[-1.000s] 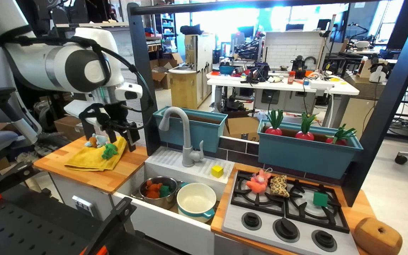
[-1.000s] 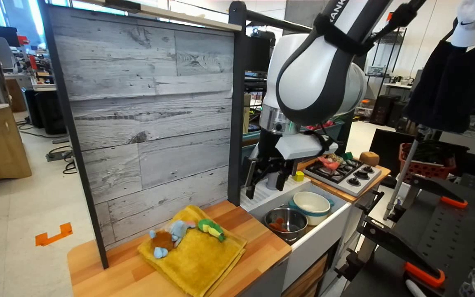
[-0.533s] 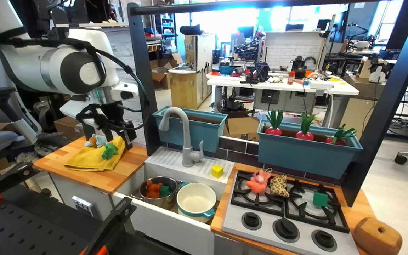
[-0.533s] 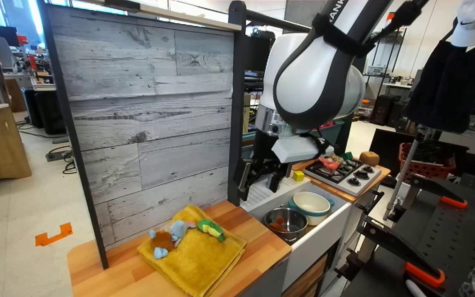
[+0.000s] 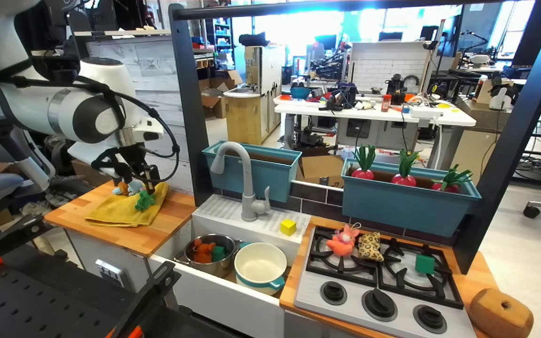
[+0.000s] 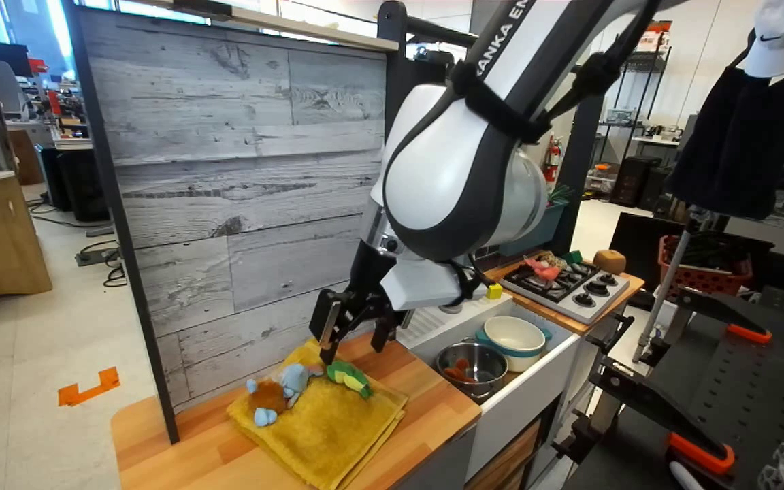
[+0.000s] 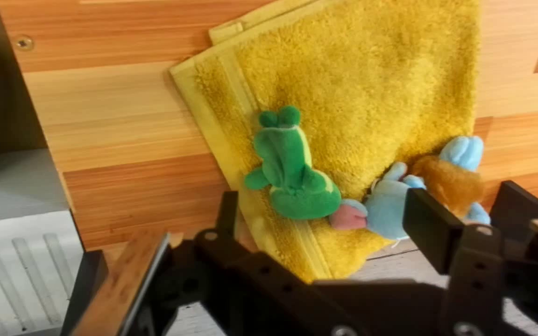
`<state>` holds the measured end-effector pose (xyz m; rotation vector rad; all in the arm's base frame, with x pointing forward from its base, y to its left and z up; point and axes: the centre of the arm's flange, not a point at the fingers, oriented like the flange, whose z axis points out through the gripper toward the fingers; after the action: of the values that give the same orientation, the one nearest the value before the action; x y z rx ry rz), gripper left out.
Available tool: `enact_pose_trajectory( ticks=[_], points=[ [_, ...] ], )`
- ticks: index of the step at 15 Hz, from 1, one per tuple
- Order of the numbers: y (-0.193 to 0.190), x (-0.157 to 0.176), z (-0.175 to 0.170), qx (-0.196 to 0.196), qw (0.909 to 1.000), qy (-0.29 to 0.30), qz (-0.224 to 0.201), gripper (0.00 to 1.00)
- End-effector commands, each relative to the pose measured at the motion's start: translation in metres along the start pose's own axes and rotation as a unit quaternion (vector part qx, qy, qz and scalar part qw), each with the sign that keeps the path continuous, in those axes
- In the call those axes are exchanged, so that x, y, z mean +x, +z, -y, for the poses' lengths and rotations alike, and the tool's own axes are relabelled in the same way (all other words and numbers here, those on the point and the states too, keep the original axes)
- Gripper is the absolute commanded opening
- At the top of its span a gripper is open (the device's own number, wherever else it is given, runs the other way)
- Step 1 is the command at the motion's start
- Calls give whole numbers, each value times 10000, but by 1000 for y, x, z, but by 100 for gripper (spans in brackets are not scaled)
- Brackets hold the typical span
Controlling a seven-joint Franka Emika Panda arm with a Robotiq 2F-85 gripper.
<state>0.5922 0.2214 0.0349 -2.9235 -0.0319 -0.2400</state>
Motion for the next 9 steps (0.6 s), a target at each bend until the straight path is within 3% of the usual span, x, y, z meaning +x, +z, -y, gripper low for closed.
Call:
enact_pose_trajectory(
  ticks=[1,9],
  points=[
    [26,21,4,22,9999,-25,-149,58],
    [31,31,16,176,9996,221,-91,6]
  ],
)
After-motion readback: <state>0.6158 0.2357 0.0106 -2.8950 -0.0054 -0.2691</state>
